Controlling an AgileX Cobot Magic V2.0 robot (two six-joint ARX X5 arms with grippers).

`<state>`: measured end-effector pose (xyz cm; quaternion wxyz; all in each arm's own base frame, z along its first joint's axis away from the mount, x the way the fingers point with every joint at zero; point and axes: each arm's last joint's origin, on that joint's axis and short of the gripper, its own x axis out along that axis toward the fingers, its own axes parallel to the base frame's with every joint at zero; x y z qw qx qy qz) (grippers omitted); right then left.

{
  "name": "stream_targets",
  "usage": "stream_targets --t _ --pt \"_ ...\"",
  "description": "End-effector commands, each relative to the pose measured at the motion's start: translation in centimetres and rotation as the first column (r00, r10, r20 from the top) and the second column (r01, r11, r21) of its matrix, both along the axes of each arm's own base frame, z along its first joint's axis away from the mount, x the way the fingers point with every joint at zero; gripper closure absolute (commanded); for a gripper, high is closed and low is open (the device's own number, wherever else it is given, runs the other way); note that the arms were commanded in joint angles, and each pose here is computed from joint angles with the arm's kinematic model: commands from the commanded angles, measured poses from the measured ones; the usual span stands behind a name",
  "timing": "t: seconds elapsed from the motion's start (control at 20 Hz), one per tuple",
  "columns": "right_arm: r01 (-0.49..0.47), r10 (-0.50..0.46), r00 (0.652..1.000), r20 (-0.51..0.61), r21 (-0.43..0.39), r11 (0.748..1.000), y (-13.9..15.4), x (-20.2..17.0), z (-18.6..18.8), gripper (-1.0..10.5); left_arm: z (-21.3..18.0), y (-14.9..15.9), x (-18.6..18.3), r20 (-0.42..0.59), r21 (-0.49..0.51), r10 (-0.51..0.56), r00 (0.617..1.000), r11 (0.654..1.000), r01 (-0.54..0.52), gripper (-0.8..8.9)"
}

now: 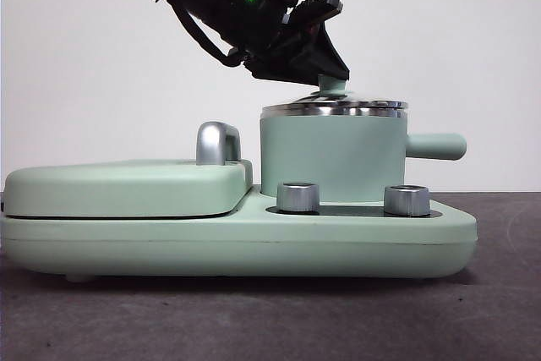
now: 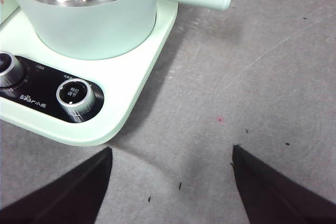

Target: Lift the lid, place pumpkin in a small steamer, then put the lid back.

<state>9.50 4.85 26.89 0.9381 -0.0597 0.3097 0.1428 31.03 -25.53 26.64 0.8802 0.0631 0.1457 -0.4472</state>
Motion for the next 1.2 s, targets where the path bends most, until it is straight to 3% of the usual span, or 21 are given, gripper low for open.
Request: stream_targets --t 0.05,0.5,0.75,1.2 --pt "0.002 -0.002 1.000 0.002 0.009 1.000 0.1 0.1 0.1 5.9 0.2 -0.6 0.0 0.015 0.017 -0.007 1.000 1.000 0.006 8.04" --pt "0.002 -0.002 1.000 0.002 0.009 1.000 0.1 0.1 0.1 5.9 0.0 -0.5 0.0 0.009 0.043 0.002 1.000 0.999 -0.002 7.98" --pt "0.002 -0.002 1.000 0.002 0.009 1.000 0.1 0.1 0.1 5.9 0.4 -0.7 0.1 0.036 0.011 -0.014 0.999 1.000 0.014 5.26" --pt "0.001 -0.001 1.000 0.004 0.009 1.000 0.1 0.1 0.1 5.9 2.0 -0.2 -0.5 0.007 -0.055 -0.010 1.000 0.998 0.011 5.20"
